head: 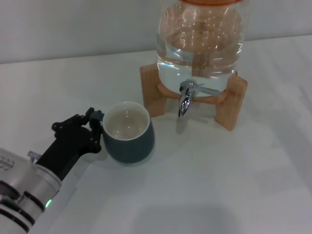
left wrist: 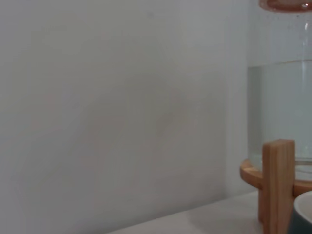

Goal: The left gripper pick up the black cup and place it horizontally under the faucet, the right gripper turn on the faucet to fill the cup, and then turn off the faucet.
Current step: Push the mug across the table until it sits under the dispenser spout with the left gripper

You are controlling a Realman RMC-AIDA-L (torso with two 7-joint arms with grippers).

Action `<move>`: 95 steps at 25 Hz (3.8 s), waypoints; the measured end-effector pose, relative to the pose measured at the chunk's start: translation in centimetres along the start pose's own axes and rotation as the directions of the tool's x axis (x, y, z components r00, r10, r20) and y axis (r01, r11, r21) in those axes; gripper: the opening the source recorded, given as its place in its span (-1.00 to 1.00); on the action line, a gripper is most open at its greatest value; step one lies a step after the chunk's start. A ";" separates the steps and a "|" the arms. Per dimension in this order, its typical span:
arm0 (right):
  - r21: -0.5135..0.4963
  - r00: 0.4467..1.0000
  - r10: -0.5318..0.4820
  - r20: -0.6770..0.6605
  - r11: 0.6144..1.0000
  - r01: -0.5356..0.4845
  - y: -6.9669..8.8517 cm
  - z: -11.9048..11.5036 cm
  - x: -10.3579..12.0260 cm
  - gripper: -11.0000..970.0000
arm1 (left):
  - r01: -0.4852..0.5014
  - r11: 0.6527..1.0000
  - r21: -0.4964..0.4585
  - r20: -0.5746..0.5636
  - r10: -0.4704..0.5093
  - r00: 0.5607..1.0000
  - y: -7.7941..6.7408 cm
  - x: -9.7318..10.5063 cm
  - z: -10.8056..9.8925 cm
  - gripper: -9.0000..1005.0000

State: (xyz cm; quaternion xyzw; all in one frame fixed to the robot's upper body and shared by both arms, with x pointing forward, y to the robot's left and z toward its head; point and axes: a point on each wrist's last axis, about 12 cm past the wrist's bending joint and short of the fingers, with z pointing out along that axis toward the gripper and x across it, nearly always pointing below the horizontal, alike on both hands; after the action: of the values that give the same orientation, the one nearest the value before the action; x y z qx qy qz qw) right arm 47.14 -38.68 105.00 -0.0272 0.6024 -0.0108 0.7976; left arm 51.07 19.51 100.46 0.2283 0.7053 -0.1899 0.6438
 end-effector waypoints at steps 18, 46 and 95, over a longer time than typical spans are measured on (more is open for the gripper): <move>-0.022 1.000 0.010 0.014 1.000 -0.010 0.5 -0.1 -0.1 0.79 | 0.009 0.990 0.141 -0.050 -0.002 0.999 -1.8 -0.8 2.6 -0.76; -0.050 1.000 0.026 0.017 0.998 -0.026 0.9 -0.1 -0.1 0.79 | -0.026 0.979 0.201 -0.114 0.050 0.992 -2.8 -0.5 3.4 -0.76; -0.098 0.999 0.038 0.023 0.995 -0.036 1.6 0.6 -0.2 0.79 | -0.114 0.962 0.249 -0.115 0.146 0.983 -2.4 -1.9 5.8 -0.67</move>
State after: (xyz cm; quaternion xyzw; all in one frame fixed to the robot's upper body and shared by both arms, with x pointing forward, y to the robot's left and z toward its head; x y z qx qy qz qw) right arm 47.68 -37.03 105.27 -0.0550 0.5925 0.0336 0.8030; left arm 54.61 14.07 101.67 0.3629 0.7014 -0.2157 0.5743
